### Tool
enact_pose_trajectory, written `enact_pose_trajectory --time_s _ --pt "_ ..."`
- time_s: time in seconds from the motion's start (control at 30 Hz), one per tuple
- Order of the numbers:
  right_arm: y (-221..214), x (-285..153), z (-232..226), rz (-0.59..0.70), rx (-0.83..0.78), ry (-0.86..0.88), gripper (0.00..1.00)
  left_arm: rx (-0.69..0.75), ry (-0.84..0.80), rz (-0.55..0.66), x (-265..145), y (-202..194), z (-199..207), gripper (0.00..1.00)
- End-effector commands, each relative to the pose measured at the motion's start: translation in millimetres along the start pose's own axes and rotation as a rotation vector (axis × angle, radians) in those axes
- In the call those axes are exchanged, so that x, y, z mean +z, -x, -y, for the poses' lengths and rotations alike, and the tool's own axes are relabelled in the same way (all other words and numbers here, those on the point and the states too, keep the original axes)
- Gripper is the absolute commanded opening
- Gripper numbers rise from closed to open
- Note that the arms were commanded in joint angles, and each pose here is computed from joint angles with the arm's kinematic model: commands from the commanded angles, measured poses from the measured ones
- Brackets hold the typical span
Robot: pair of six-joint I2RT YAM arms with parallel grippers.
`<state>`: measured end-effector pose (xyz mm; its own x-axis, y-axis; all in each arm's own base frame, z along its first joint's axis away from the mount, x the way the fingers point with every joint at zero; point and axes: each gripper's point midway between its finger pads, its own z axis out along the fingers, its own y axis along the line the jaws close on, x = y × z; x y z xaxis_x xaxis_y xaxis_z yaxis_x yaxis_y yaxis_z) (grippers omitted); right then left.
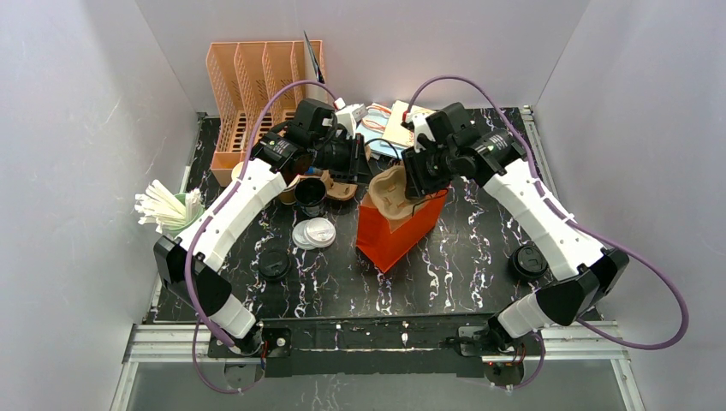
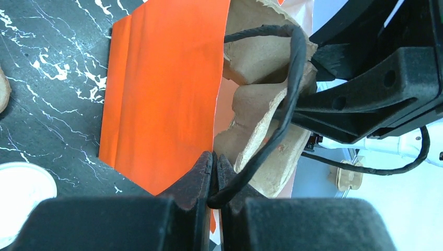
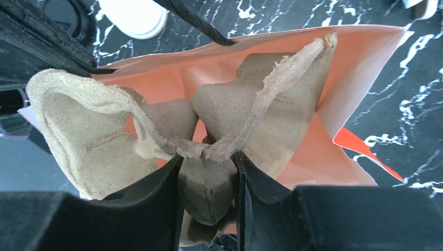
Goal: Pack the takeout coffee
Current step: Place the cup tray in the takeout bag.
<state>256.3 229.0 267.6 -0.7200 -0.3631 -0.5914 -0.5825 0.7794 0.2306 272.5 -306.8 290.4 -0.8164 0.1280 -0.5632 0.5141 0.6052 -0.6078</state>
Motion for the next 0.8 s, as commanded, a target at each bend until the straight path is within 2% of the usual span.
enact_pose_trajectory --time_s 0.0,0.3,0.5,0.77 --pt "11.7 -10.3 20.5 0.036 -0.078 -0.175 0.05 0.030 -0.029 0.026 -12.2 8.3 13.0 0.01" --pt "24.3 -22.9 19.6 0.083 -0.070 -0.201 0.05 0.044 0.010 -0.001 -13.5 4.0 5.9 0.01" --pt "37.6 -32.8 10.0 0.126 -0.039 -0.142 0.05 0.054 0.026 -0.020 -15.2 -0.3 2.6 0.01" --pt "17.7 -16.5 24.4 0.032 -0.024 -0.175 0.06 0.063 0.034 -0.017 -14.7 1.4 1.2 0.01"
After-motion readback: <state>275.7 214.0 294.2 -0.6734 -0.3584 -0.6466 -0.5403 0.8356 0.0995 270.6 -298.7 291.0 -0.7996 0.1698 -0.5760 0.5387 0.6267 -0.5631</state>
